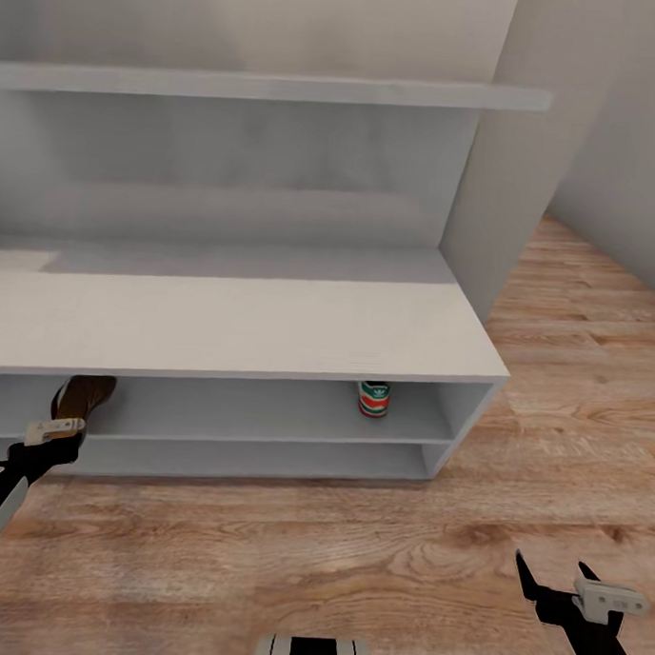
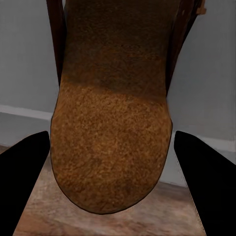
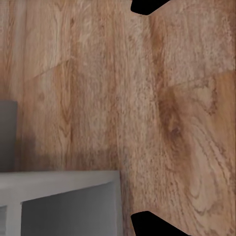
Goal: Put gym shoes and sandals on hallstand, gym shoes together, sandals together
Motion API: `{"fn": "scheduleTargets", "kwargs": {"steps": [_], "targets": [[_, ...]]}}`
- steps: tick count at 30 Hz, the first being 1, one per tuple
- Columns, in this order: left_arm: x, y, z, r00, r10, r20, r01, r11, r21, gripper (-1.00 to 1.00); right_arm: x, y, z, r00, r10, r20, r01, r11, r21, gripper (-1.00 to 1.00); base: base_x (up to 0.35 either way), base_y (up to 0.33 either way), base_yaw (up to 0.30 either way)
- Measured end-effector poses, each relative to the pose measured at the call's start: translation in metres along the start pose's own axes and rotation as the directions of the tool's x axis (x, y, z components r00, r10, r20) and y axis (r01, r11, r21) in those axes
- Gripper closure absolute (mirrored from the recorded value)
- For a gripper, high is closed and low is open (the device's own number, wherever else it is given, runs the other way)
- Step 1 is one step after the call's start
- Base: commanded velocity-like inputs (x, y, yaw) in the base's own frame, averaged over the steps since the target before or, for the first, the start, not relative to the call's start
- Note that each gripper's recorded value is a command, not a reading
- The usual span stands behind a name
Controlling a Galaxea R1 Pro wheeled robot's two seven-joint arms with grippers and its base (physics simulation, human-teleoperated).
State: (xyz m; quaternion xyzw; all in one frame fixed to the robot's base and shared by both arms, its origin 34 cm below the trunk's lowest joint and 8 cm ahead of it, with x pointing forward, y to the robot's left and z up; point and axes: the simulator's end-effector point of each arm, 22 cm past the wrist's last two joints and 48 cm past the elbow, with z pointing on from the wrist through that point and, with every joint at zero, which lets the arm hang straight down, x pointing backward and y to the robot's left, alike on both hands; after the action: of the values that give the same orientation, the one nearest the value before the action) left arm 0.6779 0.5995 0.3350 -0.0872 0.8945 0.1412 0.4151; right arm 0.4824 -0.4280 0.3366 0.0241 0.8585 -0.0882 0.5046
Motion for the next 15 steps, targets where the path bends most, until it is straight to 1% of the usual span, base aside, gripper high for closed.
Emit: {"fn": "scheduleTargets", "kwargs": {"steps": [5,15], "targets": [[0.0002,-0.0004,0.0,1.0,0.0,0.0,0.0,1.0,0.0,1.0,0.0,0.0,0.0,1.0,0.0,0.0,0.0,1.0,0.0,-1.0,0.113,0.0,0.0],[0.0006,-0.0013,0.0001,1.0,0.001,-0.001,-0.001,1.0,0.002,1.0,0.0,0.0001,0.0,1.0,0.0,0.0,0.0,1.0,0.0,-1.0,0.035,0.0,0.0]]}}
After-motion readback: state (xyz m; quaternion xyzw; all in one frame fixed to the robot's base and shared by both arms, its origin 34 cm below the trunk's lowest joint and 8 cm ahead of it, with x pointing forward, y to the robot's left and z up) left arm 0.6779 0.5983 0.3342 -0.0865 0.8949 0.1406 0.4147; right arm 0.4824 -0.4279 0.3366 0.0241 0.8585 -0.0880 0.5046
